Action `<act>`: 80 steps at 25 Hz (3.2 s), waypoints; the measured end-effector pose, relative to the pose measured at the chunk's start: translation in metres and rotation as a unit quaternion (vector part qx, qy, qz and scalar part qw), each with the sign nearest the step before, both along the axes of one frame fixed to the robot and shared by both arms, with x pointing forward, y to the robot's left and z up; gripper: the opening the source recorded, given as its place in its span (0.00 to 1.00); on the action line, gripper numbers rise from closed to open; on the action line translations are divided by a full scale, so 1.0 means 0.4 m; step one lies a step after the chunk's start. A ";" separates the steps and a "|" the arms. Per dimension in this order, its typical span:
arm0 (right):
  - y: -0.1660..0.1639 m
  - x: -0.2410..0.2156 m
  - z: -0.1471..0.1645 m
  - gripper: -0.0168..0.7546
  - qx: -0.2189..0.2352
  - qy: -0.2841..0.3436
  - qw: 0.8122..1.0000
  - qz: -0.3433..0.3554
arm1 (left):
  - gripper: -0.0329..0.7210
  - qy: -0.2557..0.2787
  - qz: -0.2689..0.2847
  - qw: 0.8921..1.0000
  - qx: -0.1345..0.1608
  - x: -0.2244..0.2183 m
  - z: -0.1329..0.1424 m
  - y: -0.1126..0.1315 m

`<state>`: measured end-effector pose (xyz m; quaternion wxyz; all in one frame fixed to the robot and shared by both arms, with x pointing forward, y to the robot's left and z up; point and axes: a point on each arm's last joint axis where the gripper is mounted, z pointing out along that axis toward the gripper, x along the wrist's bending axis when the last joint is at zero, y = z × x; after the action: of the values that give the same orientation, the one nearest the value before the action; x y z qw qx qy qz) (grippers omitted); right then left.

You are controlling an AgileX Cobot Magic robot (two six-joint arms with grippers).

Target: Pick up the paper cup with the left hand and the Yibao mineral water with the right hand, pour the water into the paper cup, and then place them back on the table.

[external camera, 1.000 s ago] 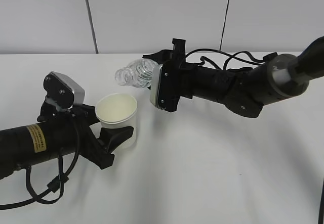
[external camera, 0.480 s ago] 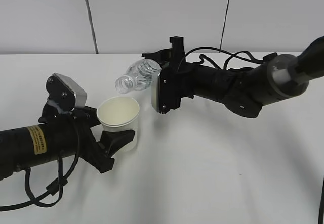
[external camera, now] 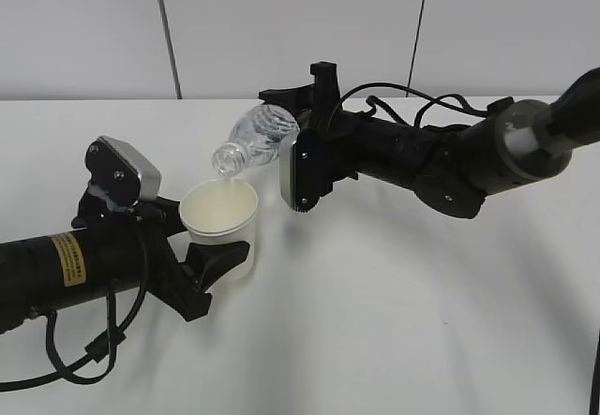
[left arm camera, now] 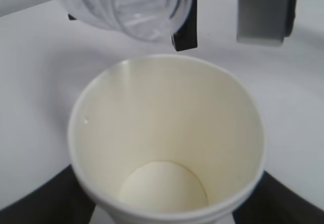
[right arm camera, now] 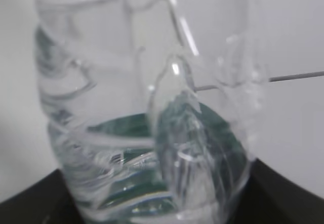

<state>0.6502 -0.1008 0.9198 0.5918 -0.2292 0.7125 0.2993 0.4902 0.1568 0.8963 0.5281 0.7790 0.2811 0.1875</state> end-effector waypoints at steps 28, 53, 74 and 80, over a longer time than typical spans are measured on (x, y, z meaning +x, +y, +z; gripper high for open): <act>0.000 0.000 0.000 0.61 -0.037 -0.037 0.999 0.006 | 0.66 -0.002 -0.001 1.000 -0.003 0.000 0.001 -0.001; -0.002 0.002 0.002 0.61 -0.044 -0.049 0.998 0.002 | 0.65 -0.002 -0.003 1.000 -0.002 -0.001 0.001 -0.001; -0.002 0.003 0.004 0.61 -0.055 -0.065 0.996 0.002 | 0.64 0.000 -0.002 1.000 0.001 -0.001 0.000 0.000; -0.002 0.003 0.004 0.61 -0.054 -0.066 0.996 0.001 | 0.64 0.000 -0.002 1.000 0.001 -0.001 0.000 0.000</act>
<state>0.6514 -0.1017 0.9216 0.6242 -0.2813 0.6865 0.2449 0.4899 0.1566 0.8962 0.5279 0.7801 0.2792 0.1868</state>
